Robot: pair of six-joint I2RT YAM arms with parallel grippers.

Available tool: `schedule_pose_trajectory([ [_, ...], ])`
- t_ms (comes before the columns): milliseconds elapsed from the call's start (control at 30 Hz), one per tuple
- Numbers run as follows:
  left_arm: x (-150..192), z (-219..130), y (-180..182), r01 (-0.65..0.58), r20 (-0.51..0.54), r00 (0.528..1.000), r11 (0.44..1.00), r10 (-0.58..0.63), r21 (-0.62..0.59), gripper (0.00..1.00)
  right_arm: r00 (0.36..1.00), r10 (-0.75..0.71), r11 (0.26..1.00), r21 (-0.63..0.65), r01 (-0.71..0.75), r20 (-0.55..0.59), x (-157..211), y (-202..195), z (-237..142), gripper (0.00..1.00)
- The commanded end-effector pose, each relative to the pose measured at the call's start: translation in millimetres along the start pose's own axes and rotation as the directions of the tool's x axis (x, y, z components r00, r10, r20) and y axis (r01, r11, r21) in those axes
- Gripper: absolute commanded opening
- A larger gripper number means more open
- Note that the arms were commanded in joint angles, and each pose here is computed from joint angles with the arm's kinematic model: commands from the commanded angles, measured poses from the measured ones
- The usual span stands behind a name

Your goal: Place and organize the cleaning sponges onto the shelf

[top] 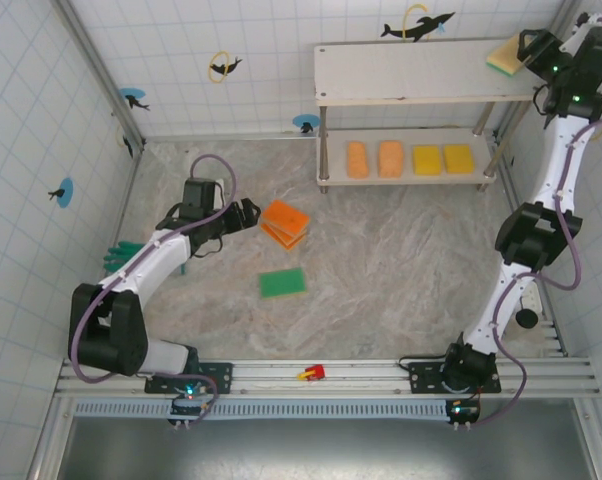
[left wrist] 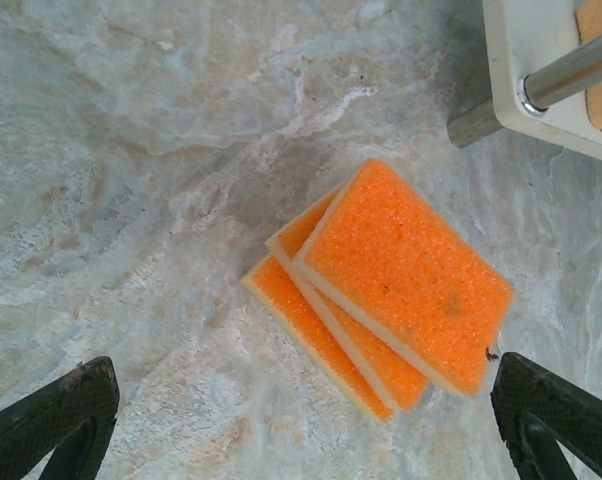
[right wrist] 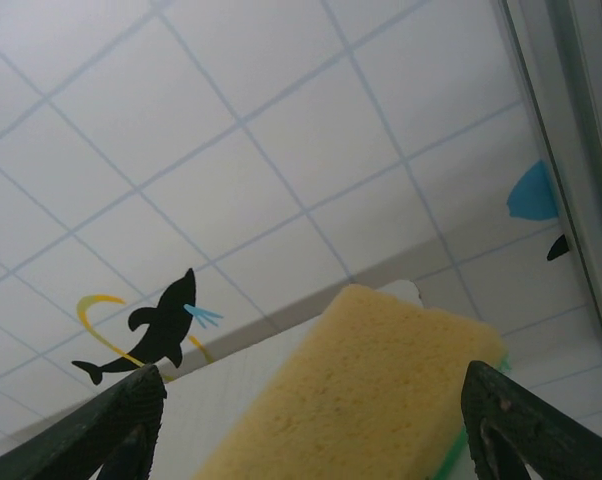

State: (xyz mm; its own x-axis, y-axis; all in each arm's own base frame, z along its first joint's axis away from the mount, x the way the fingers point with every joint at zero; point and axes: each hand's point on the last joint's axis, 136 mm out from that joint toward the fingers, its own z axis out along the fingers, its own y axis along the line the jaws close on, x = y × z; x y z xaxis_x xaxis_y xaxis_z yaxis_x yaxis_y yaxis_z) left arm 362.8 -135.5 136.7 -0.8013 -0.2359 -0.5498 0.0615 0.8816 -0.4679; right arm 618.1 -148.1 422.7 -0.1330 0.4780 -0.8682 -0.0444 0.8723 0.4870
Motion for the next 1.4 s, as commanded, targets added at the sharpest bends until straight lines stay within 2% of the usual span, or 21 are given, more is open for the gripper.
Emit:
schedule_pose_trajectory([
  [0, -5, -10, -4, 0.006, 0.018, 1.0, 1.0, -0.007, 0.015, 0.97, 0.991, -0.11, 0.993, 0.041, 0.107, 0.079, -44, 36, -41, 0.8],
  [67, -5, -11, -5, 0.006, 0.022, 1.0, 1.0, -0.006, 0.017, 0.97, 0.99, -0.127, 0.989, 0.079, 0.122, 0.059, -40, 39, -45, 0.84],
  [133, -5, -12, -6, 0.008, 0.023, 1.0, 1.0, -0.009, 0.022, 0.97, 0.989, -0.143, 0.977, 0.164, 0.135, 0.033, -34, 37, -51, 0.91],
  [267, -5, -13, -7, 0.008, 0.022, 1.0, 0.999, -0.008, 0.032, 0.97, 0.98, -0.198, 0.931, 0.309, 0.195, -0.023, -19, 39, -59, 0.98],
  [433, -5, -13, -8, 0.002, 0.02, 1.0, 0.999, -0.002, 0.033, 0.97, 0.947, -0.308, 0.848, 0.423, 0.319, -0.095, -1, 52, -59, 0.99],
  [567, -4, -13, -7, 0.001, 0.017, 1.0, 1.0, -0.002, 0.031, 0.97, 0.94, -0.325, 0.808, 0.486, 0.332, -0.102, 7, 56, -56, 0.98],
  [900, -4, -11, -6, -0.004, 0.012, 1.0, 1.0, 0.004, 0.026, 0.97, 0.973, -0.227, 0.802, 0.56, 0.208, -0.036, 16, 42, -44, 0.98],
  [1367, -4, -1, -5, -0.017, -0.005, 1.0, 1.0, 0.017, 0.026, 0.97, 0.972, -0.233, 0.78, 0.59, 0.209, -0.036, 27, 33, -29, 0.98],
])
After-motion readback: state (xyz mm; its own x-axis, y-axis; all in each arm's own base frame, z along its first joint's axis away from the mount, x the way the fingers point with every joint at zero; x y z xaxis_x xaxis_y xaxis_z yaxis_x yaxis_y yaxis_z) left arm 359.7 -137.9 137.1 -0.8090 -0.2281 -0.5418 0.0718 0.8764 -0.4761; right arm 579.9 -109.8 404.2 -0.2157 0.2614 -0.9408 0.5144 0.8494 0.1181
